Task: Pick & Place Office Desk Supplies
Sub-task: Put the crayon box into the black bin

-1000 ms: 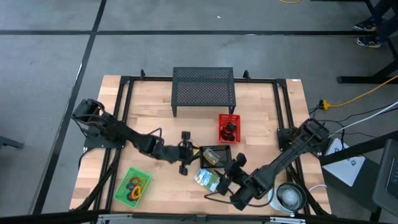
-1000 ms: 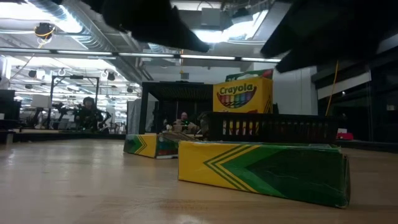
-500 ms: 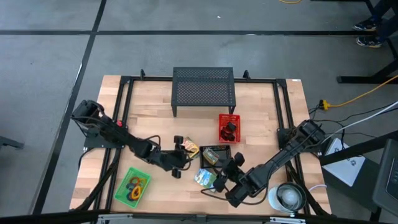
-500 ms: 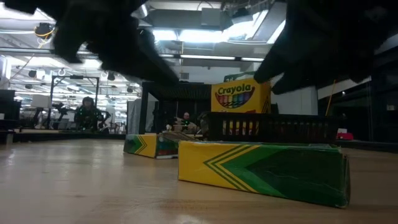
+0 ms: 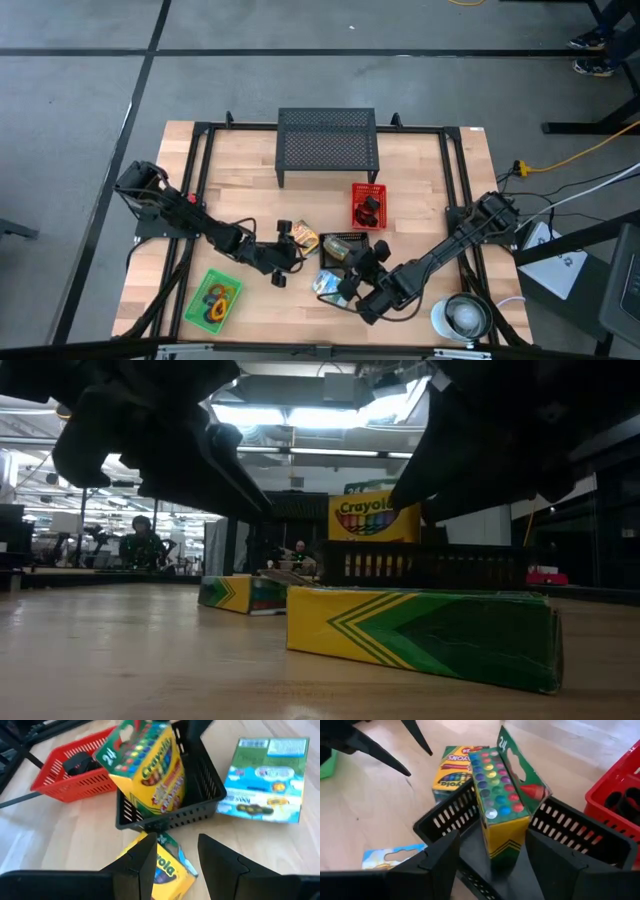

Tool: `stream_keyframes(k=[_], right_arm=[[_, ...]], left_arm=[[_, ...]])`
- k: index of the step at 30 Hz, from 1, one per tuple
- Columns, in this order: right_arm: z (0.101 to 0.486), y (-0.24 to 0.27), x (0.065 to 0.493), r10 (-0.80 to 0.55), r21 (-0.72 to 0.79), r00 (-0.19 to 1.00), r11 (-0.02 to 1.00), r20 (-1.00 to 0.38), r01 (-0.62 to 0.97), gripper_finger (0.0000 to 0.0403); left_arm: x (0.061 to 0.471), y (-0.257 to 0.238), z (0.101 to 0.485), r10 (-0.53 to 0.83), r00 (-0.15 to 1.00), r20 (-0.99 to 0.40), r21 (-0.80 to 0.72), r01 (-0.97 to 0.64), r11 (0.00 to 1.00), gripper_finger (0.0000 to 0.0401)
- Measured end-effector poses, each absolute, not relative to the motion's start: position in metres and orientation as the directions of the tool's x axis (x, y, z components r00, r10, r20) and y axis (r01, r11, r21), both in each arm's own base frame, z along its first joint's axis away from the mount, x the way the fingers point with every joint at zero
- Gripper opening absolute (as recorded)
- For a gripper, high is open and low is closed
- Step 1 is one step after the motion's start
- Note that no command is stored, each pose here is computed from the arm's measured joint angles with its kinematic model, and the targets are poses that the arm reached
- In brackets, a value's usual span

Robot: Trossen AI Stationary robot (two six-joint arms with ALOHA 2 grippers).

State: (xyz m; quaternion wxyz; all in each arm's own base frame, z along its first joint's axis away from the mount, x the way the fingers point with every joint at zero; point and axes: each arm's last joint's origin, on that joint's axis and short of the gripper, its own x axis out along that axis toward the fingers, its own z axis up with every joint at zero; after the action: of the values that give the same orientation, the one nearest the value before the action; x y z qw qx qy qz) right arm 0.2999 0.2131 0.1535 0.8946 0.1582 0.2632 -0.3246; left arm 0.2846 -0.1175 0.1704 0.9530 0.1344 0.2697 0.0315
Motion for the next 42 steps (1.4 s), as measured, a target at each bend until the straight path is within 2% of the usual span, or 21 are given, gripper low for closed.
stream_keyframes(k=[5,10,14,22,28,32,42], right_arm=[[0.153,0.212,0.301,-0.483,0.111,0.645,0.744,-0.592,0.659,0.0229],[0.171,0.220,0.293,-0.437,0.116,0.647,0.768,-0.624,0.630,0.0229],[0.176,0.222,0.283,-0.474,0.075,0.622,0.756,-0.623,0.651,0.0229],[0.156,0.218,0.273,-0.505,0.093,0.599,0.712,-0.622,0.696,0.0229],[0.149,0.215,0.281,-0.482,0.109,0.646,0.746,-0.591,0.657,0.0229],[0.148,0.211,0.288,-0.448,0.111,0.641,0.761,-0.623,0.639,0.0229],[0.150,0.199,0.300,-0.479,0.081,0.642,0.761,-0.599,0.643,0.0269]], left_arm=[[0.284,-0.117,0.170,0.134,0.848,-0.513,0.271,0.011,0.962,0.0141],[0.286,-0.112,0.170,0.151,0.847,-0.509,0.278,-0.005,0.961,0.0141],[0.292,-0.099,0.171,0.185,0.845,-0.503,0.277,-0.045,0.960,0.0141],[0.298,-0.083,0.170,0.152,0.838,-0.524,0.239,-0.027,0.971,0.0141],[0.298,-0.082,0.170,0.140,0.838,-0.527,0.232,-0.017,0.972,0.0141],[0.298,-0.083,0.170,0.132,0.839,-0.528,0.227,-0.010,0.974,0.0141],[0.298,-0.083,0.170,0.115,0.839,-0.533,0.219,0.004,0.976,0.0141]])
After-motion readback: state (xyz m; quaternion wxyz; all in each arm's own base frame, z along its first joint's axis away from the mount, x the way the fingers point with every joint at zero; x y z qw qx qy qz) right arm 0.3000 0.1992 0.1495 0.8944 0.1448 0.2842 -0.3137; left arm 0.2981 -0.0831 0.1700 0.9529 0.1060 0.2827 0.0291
